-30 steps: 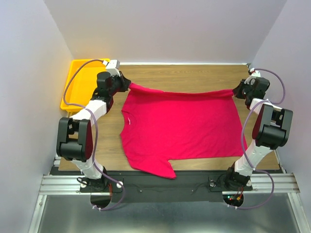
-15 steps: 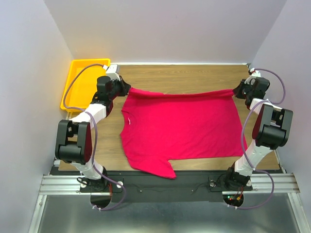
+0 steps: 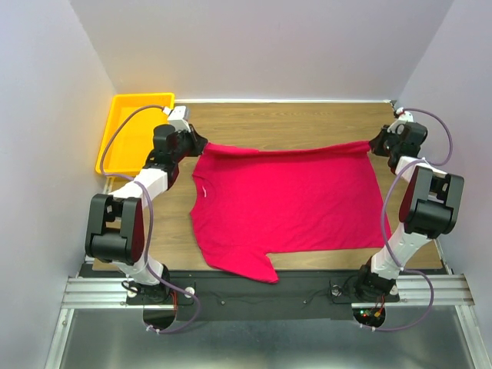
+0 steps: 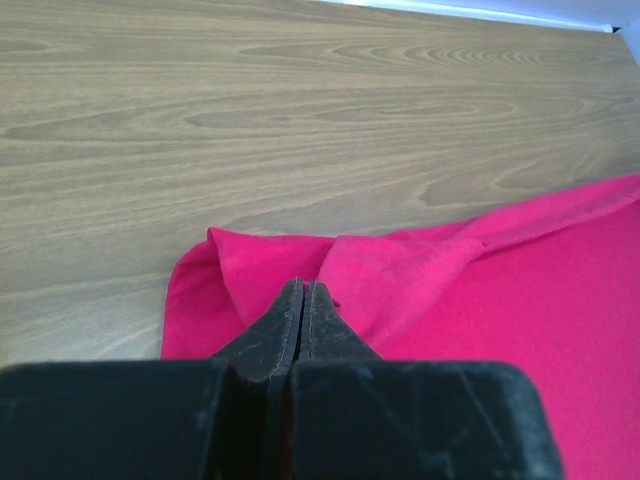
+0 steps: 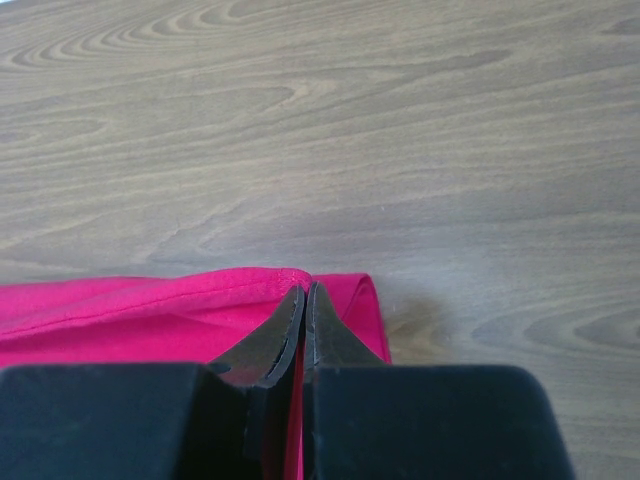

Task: Fold and stack the t-shirts
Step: Fold the tshirt

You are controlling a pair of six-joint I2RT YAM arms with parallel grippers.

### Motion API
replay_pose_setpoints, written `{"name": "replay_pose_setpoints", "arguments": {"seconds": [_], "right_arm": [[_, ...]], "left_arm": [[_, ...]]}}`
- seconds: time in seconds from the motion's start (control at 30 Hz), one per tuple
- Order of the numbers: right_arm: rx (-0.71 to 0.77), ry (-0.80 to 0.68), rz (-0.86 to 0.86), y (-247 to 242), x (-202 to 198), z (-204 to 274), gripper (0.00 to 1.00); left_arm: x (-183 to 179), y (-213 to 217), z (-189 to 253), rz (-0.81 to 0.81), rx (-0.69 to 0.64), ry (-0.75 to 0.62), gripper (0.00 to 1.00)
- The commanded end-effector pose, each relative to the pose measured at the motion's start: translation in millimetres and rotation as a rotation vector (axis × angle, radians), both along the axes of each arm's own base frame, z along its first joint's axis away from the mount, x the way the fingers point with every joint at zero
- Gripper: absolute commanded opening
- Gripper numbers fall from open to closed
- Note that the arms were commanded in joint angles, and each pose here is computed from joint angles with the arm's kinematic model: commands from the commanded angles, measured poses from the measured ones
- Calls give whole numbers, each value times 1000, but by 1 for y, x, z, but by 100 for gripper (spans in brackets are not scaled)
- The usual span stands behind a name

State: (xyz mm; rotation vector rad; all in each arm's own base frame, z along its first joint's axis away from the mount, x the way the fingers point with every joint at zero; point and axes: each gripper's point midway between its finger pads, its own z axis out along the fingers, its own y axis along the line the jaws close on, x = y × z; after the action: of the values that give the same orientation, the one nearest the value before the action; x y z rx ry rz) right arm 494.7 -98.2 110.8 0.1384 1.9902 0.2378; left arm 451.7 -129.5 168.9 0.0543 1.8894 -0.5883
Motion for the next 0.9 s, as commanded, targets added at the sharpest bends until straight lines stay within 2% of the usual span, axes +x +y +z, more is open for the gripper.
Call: {"name": "replay_pose_setpoints", "arguments": {"seconds": [0.0,0.87], "right_arm": [[-43,-66,-11,-5,-5,27,1],[-44,-34,-29,-4,-18,14,1]], "left_arm": [[-6,-2,40,-18,-9,-125,0],[-31,-7,18,-46,-5,-73,0]]}}
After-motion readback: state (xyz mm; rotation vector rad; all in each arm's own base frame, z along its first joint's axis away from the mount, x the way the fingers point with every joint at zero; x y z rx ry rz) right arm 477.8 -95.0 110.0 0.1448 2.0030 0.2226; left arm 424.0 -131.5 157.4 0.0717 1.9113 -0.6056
